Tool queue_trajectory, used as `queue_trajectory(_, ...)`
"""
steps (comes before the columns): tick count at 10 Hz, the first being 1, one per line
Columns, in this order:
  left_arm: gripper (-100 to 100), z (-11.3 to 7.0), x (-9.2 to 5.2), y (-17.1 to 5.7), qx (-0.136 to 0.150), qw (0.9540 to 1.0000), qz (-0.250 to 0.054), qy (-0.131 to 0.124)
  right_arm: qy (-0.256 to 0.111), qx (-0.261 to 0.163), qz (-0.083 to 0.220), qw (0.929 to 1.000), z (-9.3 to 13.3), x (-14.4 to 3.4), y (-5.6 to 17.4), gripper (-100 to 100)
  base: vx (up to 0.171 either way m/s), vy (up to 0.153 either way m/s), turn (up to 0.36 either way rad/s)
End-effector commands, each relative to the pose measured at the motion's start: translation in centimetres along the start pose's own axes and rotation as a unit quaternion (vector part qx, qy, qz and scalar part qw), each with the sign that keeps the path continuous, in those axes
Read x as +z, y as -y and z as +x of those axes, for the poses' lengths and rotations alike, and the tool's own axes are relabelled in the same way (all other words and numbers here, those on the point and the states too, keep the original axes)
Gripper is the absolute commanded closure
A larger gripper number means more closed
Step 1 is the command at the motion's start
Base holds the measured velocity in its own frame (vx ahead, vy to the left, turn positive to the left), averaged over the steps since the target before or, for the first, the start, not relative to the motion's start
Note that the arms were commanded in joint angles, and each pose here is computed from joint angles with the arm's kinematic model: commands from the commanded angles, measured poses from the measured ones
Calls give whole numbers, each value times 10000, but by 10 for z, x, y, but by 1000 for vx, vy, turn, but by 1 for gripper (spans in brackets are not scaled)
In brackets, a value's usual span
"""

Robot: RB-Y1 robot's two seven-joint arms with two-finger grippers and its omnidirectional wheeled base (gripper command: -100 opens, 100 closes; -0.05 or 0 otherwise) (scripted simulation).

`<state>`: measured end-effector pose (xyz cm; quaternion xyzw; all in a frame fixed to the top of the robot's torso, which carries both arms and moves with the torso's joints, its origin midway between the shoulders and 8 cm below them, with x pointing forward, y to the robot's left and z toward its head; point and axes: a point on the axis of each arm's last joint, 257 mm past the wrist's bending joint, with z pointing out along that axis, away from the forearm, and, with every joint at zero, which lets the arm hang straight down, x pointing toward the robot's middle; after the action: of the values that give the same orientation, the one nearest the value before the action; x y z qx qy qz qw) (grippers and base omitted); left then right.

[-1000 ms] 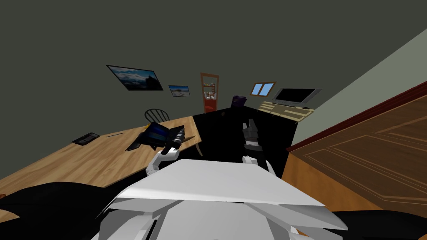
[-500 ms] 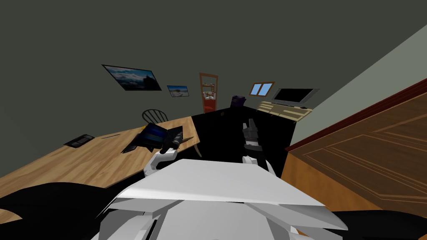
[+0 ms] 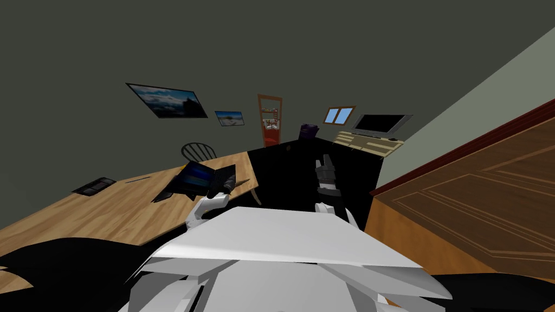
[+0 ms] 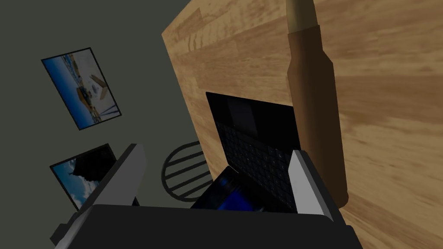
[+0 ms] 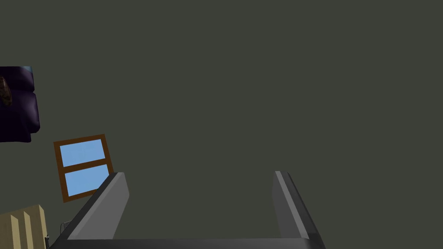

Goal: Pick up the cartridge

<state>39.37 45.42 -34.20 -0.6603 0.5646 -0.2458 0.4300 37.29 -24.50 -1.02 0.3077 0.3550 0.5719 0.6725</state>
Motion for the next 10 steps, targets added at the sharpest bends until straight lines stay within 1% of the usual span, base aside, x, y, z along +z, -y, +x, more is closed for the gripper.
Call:
queue_trajectory(1, -100, -3, 2, -12, -51, 9998, -197, 32, 0, 0, 0, 10000, 0, 0, 0, 0, 26, -9, -30)
queue_trajectory(2, -100, -14, 5, -29, -156, 9986, -492, 96, 0, 0, 0, 10000, 0, 0, 0, 0, 48, -11, -49)
queue_trajectory(3, -100, -14, 5, -31, -156, 9985, -512, 96, 0, 0, 0, 10000, 0, 0, 0, 0, 44, -4, -30)
queue_trajectory(4, -100, -23, 7, -46, -269, 9965, -775, 158, 0, 0, 0, 10000, 0, 0, 0, 0, 39, -3, -64)
queue_trajectory(5, -100, -23, 6, -48, -270, 9962, -813, 158, 0, 0, 0, 10000, 0, 0, 0, 0, 39, 1, -31)
queue_trajectory(6, -100, -32, 7, -64, -389, 9930, -1092, 216, 0, 0, 0, 10000, 0, 0, 0, 0, 59, 6, -70)
queue_trajectory(7, -100, -42, 8, -76, -509, 9900, -1285, 272, 0, 0, 0, 10000, 0, 0, 0, 0, 78, 7, -128)
queue_trajectory(8, -100, -41, 6, -81, -511, 9888, -1378, 271, 0, 0, 0, 10000, 0, 0, 0, 0, 57, 8, -20)
queue_trajectory(9, -100, -49, 5, -95, -633, 9843, -1615, 322, 0, -1, 0, 10000, 0, 0, 0, 0, 49, 7, -55)
queue_trajectory(10, -100, -49, 5, -96, -634, 9839, -1641, 322, 0, 0, 0, 10000, 0, 0, 0, 0, 32, 9, -31)
